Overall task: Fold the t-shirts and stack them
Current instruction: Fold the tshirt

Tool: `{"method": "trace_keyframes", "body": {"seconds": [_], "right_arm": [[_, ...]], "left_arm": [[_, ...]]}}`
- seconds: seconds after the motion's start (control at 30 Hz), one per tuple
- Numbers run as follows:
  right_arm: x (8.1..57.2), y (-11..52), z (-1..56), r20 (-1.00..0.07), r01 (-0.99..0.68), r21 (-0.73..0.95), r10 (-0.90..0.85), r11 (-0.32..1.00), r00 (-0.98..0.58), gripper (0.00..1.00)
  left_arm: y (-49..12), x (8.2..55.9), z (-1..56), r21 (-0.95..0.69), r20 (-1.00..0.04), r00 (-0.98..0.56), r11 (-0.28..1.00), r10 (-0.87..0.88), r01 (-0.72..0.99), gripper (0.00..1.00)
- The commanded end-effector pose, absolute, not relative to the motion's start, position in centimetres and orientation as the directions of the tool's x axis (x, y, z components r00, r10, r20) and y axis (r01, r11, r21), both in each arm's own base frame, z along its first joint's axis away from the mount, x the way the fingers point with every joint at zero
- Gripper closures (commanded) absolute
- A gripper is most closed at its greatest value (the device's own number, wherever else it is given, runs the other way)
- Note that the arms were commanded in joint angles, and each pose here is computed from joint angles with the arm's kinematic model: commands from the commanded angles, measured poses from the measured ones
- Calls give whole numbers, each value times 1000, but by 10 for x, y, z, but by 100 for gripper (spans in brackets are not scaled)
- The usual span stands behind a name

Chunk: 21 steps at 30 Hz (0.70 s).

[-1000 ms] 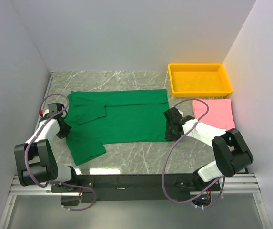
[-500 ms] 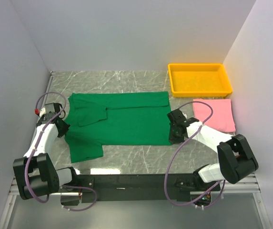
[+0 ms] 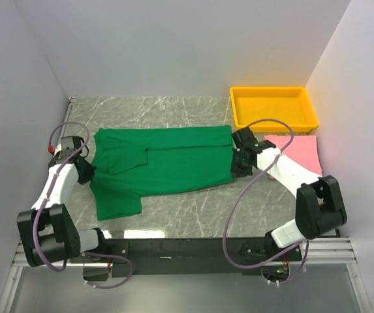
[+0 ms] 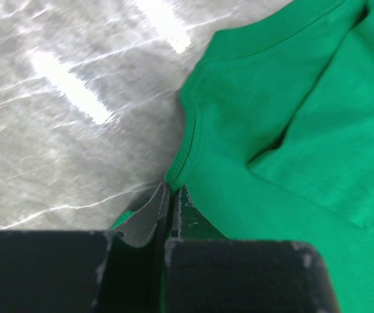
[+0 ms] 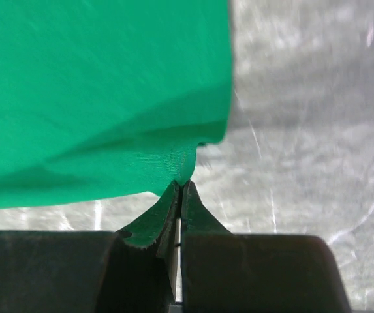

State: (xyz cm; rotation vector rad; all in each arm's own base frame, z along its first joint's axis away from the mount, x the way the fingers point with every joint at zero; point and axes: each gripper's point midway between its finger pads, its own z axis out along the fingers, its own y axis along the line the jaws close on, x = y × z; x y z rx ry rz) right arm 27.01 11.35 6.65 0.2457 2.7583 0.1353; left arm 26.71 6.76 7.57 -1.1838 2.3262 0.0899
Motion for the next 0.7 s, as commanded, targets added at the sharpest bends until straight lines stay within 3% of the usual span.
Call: {"method": "trace_keyframes", "body": {"seconds": [0.0,0.67], "right_arm": [[289,115,79,-355,135,127,172,983,-919,100],[387,98,76,-386,216,208,283,954,-878,100]], "left_arm": [[69,287,91,-213,-485,-469,620,-738,-755,99],[80,363,85,-238,-456,-478,620,-751,-748,99]]}}
